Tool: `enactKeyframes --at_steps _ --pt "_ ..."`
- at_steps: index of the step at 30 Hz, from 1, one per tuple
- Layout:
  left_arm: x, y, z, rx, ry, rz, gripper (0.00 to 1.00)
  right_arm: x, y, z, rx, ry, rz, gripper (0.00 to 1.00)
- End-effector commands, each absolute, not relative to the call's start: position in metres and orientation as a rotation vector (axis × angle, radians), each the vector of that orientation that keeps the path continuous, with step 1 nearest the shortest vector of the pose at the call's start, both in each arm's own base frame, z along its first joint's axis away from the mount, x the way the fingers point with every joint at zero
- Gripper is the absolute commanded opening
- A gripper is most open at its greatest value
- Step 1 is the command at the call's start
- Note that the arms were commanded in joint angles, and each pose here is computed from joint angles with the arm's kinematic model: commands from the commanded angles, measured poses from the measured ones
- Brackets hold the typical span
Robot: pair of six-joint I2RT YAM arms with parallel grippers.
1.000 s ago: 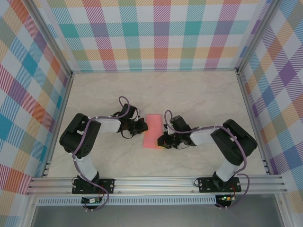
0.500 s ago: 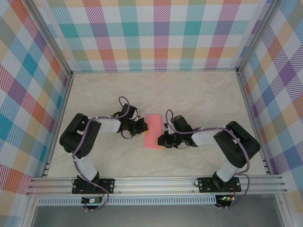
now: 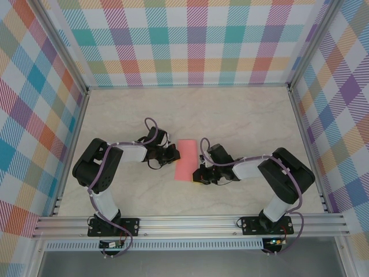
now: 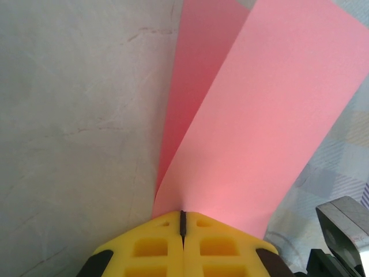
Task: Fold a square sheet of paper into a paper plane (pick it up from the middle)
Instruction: First fold in half a square sheet of paper at the center of the table.
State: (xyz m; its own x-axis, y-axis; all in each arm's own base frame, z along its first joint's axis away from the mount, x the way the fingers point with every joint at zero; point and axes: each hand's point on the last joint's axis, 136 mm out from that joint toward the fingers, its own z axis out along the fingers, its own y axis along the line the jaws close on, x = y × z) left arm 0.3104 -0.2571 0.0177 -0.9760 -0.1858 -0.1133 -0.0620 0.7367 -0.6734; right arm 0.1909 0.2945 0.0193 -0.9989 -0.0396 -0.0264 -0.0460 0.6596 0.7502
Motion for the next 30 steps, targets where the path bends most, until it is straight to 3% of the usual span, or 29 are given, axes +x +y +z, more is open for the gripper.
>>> enactKeyframes --at_steps 1,6,30 --pt "0.274 -0.235 -0.025 -0.247 2.949 -0.888 0.00 0.205 0.301 0.050 -0.148 2.776 1.252 0.09" --pt "0.272 -0.235 -0.029 -0.250 2.962 -0.891 0.00 0.232 0.304 0.073 -0.132 2.718 1.175 0.09" --pt "0.269 -0.234 -0.036 -0.253 2.982 -0.877 0.00 0.294 0.302 0.073 0.000 2.682 1.221 0.09"
